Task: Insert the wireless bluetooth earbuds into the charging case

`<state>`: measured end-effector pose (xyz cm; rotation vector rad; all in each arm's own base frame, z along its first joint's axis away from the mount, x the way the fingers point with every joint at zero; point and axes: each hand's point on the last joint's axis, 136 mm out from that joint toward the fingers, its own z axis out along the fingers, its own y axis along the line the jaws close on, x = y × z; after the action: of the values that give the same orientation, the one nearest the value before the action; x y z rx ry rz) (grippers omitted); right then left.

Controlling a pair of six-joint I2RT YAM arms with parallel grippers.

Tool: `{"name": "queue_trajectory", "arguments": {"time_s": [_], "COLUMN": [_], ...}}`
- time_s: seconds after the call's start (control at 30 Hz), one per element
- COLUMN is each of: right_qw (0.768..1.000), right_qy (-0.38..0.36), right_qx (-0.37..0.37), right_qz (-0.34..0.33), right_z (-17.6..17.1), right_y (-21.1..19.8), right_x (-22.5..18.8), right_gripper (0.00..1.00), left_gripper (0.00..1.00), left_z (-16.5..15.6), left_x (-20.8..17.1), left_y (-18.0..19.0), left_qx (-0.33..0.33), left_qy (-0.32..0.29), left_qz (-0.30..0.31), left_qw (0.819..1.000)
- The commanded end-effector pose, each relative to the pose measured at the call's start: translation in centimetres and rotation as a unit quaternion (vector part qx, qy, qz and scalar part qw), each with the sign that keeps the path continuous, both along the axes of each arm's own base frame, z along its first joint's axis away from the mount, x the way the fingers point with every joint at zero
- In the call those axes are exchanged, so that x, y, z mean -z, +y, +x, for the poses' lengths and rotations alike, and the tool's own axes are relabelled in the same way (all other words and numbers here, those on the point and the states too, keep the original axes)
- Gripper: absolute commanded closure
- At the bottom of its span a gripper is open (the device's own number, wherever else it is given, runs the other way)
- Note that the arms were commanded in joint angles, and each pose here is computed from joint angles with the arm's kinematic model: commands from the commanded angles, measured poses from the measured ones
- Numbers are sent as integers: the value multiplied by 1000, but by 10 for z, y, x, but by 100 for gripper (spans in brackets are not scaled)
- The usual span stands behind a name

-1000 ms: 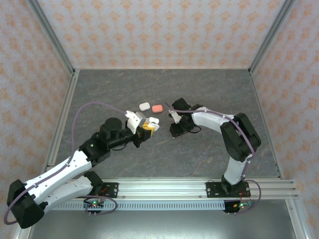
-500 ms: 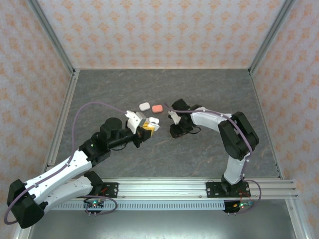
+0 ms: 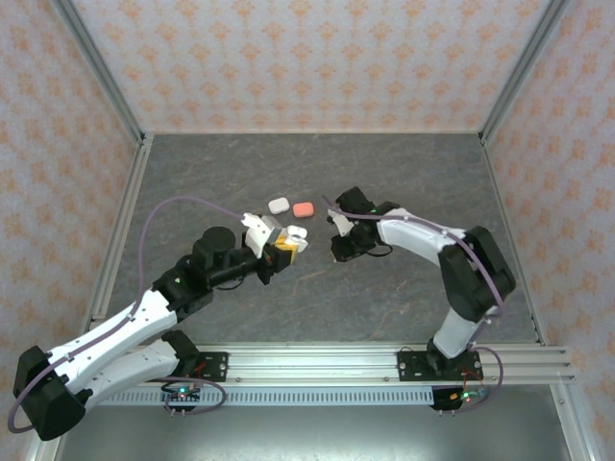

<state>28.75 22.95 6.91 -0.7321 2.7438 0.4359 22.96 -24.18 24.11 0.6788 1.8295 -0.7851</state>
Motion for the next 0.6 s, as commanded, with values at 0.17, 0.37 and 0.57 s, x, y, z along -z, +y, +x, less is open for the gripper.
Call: {"name": "queue_trajectory", "arguments": {"time_s": [0.17,0.37,0.57], "right_qw": [979,935,893], "right_qy": [-164,-264,-329], "right_qx": [12,-17,-57], "right_qz": [121,237,303], "right_z": [0,-24,-50], "right_y": [1,5,16], "right_x": [-116,-197,-243], "right_gripper": [81,81,81], "left_gripper": [100,100,100], "left_z": [6,8,8], "left_x": [-16,-16,-19], "left_y": [-13,-22,-31], "left_qx": [12,26,46], "left_qy": [-15,-12,-13], "left_qz": [-42,-48,-58], "left_qw": [999,998,997]}}
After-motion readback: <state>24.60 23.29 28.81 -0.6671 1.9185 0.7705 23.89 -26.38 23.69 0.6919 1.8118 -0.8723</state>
